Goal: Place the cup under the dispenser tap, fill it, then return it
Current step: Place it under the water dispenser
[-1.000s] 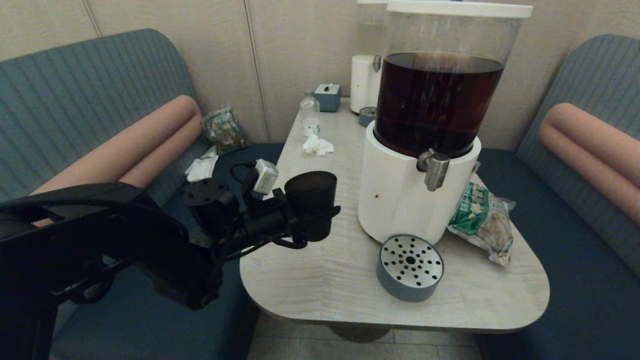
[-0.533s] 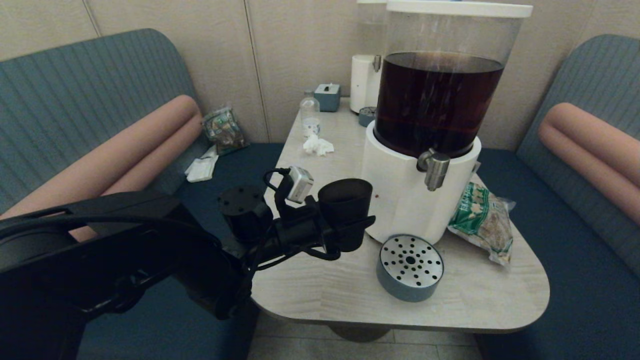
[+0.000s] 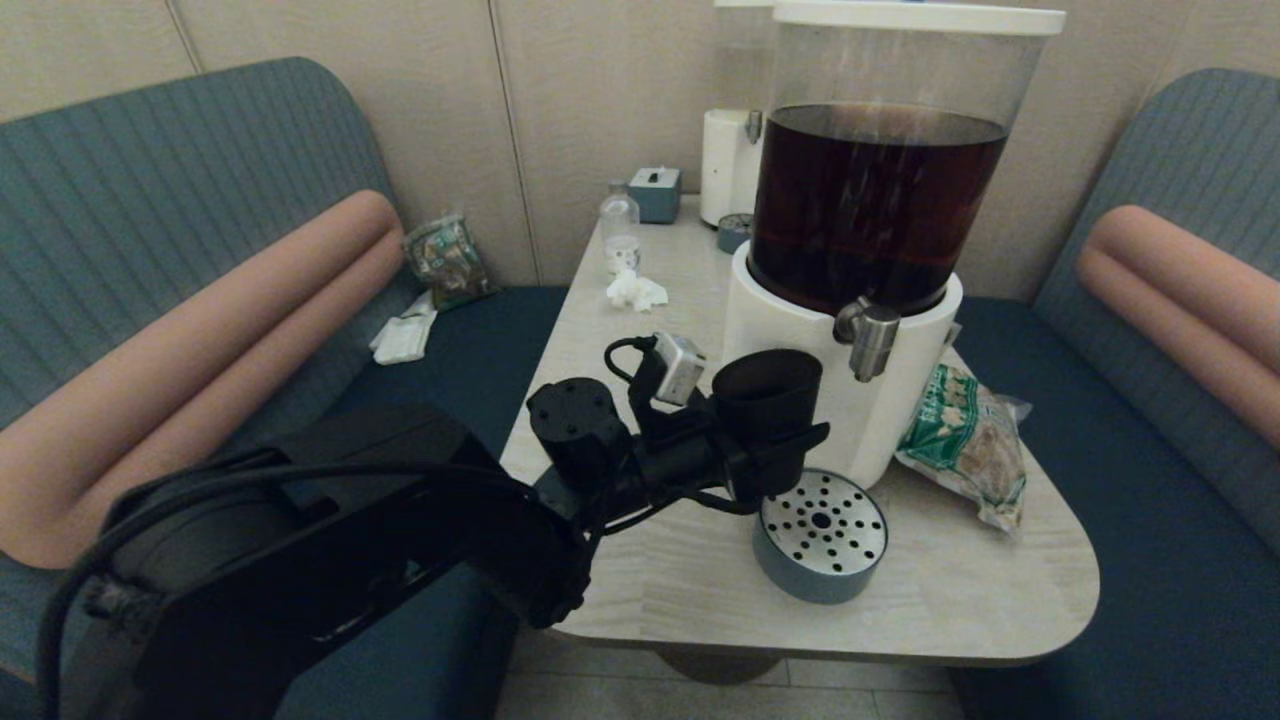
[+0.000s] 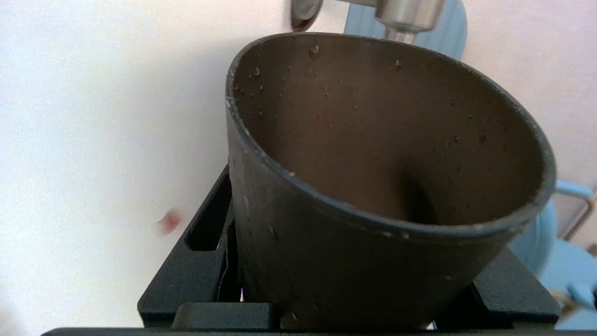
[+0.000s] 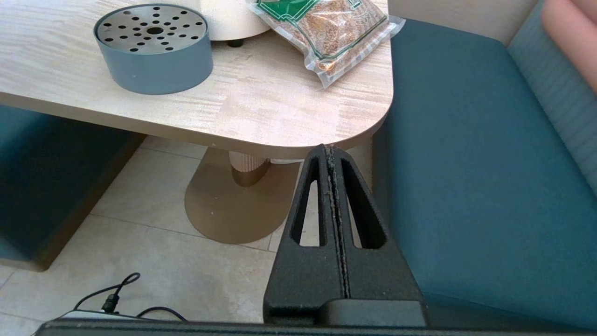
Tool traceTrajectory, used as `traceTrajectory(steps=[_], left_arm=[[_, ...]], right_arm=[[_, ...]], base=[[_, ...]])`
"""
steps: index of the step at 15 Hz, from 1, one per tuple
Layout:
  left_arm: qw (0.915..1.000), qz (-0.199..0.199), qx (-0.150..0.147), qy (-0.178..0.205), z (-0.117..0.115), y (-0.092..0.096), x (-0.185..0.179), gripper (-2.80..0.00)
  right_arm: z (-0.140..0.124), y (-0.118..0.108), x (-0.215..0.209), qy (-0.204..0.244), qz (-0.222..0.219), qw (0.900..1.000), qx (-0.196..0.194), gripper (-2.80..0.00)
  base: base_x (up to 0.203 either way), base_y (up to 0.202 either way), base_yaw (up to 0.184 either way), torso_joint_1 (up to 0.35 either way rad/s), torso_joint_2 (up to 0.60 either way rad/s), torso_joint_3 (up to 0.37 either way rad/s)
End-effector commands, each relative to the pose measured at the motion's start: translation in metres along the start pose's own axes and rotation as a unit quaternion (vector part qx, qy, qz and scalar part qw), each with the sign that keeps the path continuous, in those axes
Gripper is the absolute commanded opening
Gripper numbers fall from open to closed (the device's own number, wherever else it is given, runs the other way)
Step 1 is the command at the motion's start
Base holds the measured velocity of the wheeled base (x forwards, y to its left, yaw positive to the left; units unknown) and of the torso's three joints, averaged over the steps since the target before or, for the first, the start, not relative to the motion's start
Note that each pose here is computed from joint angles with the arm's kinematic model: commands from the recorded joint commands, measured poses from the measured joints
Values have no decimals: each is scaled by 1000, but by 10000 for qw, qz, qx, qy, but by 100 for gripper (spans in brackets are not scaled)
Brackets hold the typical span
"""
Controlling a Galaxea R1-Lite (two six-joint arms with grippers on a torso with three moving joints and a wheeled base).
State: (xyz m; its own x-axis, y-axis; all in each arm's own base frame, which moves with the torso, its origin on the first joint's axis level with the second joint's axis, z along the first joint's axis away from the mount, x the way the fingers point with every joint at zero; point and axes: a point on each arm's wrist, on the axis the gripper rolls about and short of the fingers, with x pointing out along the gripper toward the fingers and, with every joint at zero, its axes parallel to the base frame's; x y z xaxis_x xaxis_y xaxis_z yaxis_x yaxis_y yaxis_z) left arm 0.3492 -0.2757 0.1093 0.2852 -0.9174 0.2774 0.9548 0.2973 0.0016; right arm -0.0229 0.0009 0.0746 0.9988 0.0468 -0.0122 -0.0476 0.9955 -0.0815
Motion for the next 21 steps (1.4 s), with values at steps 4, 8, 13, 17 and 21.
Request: traceTrajectory(steps=[4,8,13,17,21], left_arm=[[9999,-91,-60,-91,-33,-1,22,-280],[9999,-81,-128,-3,-47,1,22,-280],[9998,-93,-167,49,-58,1,24,-280],[9997,-121,-184,62,-59,-2,25,-280],[9997,-111,-207,110,-61,-3,23,-280]], right_arm=[[0,0,0,-7,3,10000,-4,-280],[0,0,0,-7,3,10000,-4,-280],[0,0,0,-7,-5,10000,-4,-280],[0,0,0,-7,3,10000,-4,-280],[0,0,0,-7,3,10000,-4,-280]], base=[[0,0,0,0,0,0],[0,0,0,0,0,0],[0,0,0,0,0,0],[0,0,0,0,0,0],[0,0,0,0,0,0]])
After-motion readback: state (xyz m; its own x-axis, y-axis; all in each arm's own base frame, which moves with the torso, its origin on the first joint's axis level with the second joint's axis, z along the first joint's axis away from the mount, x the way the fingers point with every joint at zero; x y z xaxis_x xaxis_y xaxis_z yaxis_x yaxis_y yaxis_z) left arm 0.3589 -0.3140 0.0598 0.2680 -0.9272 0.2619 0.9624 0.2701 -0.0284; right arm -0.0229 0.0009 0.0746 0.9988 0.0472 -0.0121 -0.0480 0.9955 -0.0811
